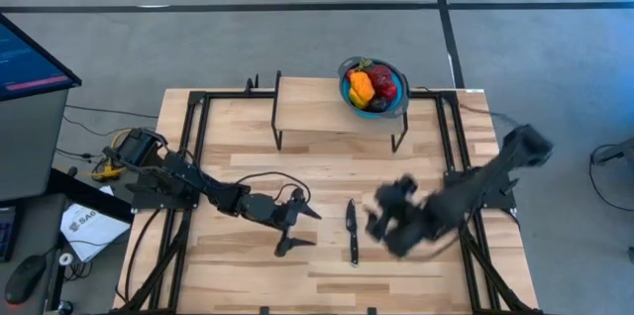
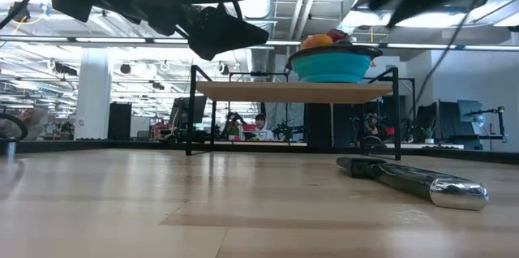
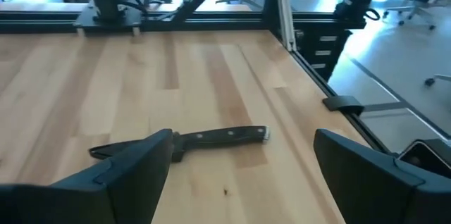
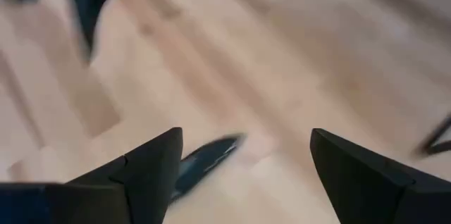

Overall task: Pick & Place Fruit
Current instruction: Put the black knife on the shelf

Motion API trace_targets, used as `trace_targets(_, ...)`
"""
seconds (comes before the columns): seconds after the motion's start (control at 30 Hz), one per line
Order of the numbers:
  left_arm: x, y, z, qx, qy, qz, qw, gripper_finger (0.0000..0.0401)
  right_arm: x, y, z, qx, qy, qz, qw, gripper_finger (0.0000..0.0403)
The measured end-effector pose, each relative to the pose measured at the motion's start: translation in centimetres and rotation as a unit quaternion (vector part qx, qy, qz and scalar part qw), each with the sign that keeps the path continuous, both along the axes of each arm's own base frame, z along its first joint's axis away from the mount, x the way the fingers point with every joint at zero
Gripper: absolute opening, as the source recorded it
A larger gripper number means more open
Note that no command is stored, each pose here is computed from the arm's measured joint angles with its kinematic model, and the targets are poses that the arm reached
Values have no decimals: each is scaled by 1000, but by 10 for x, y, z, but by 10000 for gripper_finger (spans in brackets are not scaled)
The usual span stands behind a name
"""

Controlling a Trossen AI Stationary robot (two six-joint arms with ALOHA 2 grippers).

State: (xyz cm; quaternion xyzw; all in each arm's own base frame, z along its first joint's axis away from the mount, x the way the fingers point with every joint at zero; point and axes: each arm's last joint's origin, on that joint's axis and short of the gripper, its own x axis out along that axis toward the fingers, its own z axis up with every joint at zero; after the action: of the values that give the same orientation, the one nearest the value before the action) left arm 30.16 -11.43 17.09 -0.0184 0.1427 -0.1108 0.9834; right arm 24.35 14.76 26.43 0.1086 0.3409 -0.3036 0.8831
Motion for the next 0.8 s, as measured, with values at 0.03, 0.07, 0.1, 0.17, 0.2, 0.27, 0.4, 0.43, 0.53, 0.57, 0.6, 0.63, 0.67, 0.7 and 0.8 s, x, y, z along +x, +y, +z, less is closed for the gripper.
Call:
trace_targets(0.03, 0, 0, 0, 1, 0, 3, 1000, 337, 4, 13, -13, 7, 0, -2, 1000, 305)
trace_targets(0.07, 0, 0, 0, 2, -1, 7, 1000, 337, 8, 26, -27, 16, 0, -2, 1000, 305)
trace_targets(0.1, 0, 1, 0, 3, -1, 10, 1000, 337, 11, 38, -40, 22, 3, -1, 1000, 305)
trace_targets(0.17, 0, 1, 0, 4, -1, 13, 1000, 337, 18, 59, -61, 33, 7, -9, 999, 305)
trace_targets(0.2, 0, 1, 0, 4, -1, 14, 1000, 337, 21, 68, -70, 40, 9, -17, 999, 305)
trace_targets(0.27, 0, 1, 0, 4, -1, 14, 1000, 337, 26, 82, -85, 46, 15, -31, 998, 305)
trace_targets(0.4, 0, 1, 0, 4, -2, 15, 1000, 337, 40, 102, -111, 45, 27, -40, 998, 304)
trace_targets(0.43, 0, 1, 0, 4, -2, 16, 1000, 337, 44, 105, -117, 44, 32, -40, 998, 303)
trace_targets(0.53, 0, 1, 0, 3, -2, 16, 1000, 337, 54, 110, -135, 43, 54, -46, 997, 294)
trace_targets(0.57, 0, 1, 0, 3, -2, 16, 1000, 337, 56, 110, -140, 45, 62, -50, 996, 289)
trace_targets(0.6, 0, 1, 0, 3, -2, 16, 1000, 337, 58, 109, -146, 48, 68, -58, 995, 284)
trace_targets(0.63, 0, 1, 0, 3, -1, 16, 1000, 337, 59, 108, -150, 52, 74, -67, 994, 278)
trace_targets(0.67, 0, 1, 0, 2, -1, 16, 1000, 337, 60, 107, -154, 55, 76, -75, 993, 272)
trace_targets(0.7, 0, 1, 0, 1, 0, 16, 1000, 337, 60, 107, -156, 60, 76, -82, 992, 265)
trace_targets(0.8, 0, 1, -1, -7, 6, 19, 1000, 337, 58, 106, -162, 66, 71, -101, 990, 239)
